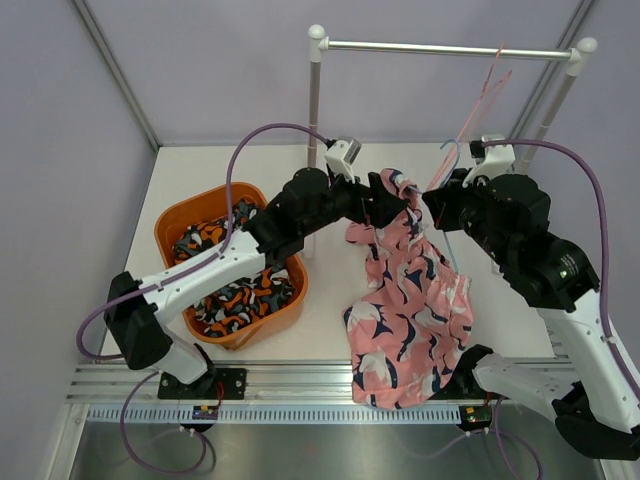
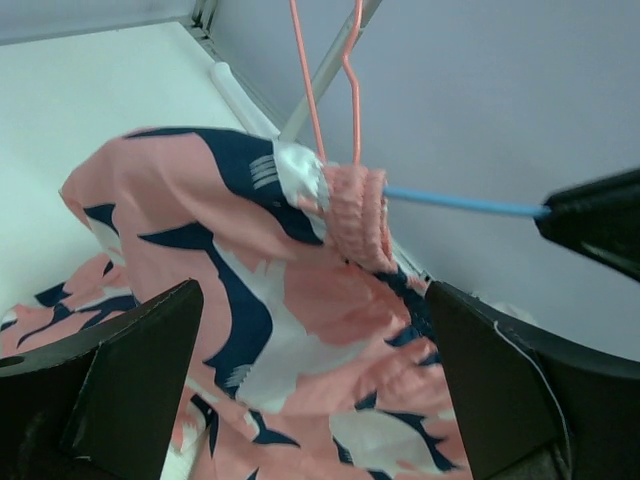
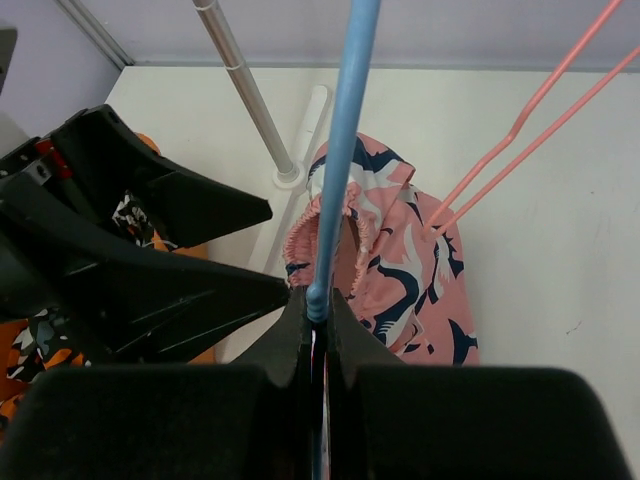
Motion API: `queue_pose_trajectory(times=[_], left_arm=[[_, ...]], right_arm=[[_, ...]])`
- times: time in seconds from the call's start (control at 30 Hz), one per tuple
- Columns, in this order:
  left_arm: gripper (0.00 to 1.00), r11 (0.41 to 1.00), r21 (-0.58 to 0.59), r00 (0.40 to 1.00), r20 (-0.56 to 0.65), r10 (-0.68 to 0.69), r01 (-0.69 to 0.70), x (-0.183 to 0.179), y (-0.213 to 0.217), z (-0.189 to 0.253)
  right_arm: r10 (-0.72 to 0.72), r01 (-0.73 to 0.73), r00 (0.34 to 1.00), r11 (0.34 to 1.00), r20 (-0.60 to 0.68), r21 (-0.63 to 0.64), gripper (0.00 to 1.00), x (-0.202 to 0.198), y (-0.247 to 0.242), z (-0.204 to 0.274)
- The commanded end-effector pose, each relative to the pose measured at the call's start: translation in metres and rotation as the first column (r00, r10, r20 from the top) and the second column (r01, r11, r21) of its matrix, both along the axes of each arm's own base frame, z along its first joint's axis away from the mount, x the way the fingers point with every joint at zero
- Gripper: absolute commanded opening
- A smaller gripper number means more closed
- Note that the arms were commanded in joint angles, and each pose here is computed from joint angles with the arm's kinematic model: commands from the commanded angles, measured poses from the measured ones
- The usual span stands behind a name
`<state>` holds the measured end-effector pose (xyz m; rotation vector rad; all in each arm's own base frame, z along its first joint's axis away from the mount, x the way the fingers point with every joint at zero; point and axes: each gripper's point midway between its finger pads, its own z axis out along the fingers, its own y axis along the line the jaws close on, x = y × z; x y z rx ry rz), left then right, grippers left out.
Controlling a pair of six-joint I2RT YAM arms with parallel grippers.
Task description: Remove the shorts from the hanger
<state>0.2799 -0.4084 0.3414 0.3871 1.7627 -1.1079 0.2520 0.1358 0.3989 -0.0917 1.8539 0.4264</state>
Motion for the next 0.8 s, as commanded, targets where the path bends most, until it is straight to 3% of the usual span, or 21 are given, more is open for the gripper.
queue_pose_trajectory(times=[0.0,0.2,0.3,0.37,0.43,0.67,0.77], left_arm=[[0.98,0.986,-0.165,0.996,0.083,0.028,-0.014,0.006,-0.011,0.058],[0.96,0.989,-0.139,0.996,0.06,0.064,-0.055,0.016,-0.024,0.048],[0.91,0.991,-0.114,0.995,0.049,0.081,-0.075,0.02,-0.027,0.042],[0.84,0.993,-0.088,0.996,0.032,0.088,-0.085,0.021,-0.029,0.033],[0.74,0.993,-0.07,0.995,0.018,0.097,-0.095,0.022,-0.028,0.026],[0.18,0.991,-0.022,0.992,0.004,0.129,-0.129,0.025,-0.022,0.012],[0.04,0.986,0.001,0.986,0.013,0.165,-0.165,0.031,-0.017,0.011]], right_arm=[[-0.013,0.013,1.0,1.0,0.023,0.023,0.0,-0.004,-0.005,0.007],[0.002,-0.002,1.0,1.0,0.025,0.028,0.0,-0.008,-0.005,0.006],[-0.006,0.006,1.0,1.0,0.026,0.023,0.0,-0.009,-0.007,0.006],[-0.013,0.012,0.999,1.0,0.03,0.018,0.0,-0.009,-0.009,0.006],[-0.025,0.025,0.999,1.0,0.032,0.012,0.0,-0.008,-0.012,0.005],[-0.027,0.026,0.999,0.999,0.046,0.021,0.0,-0.01,-0.013,0.013],[-0.01,0.009,0.999,1.0,0.045,0.028,0.0,-0.013,-0.011,0.015]])
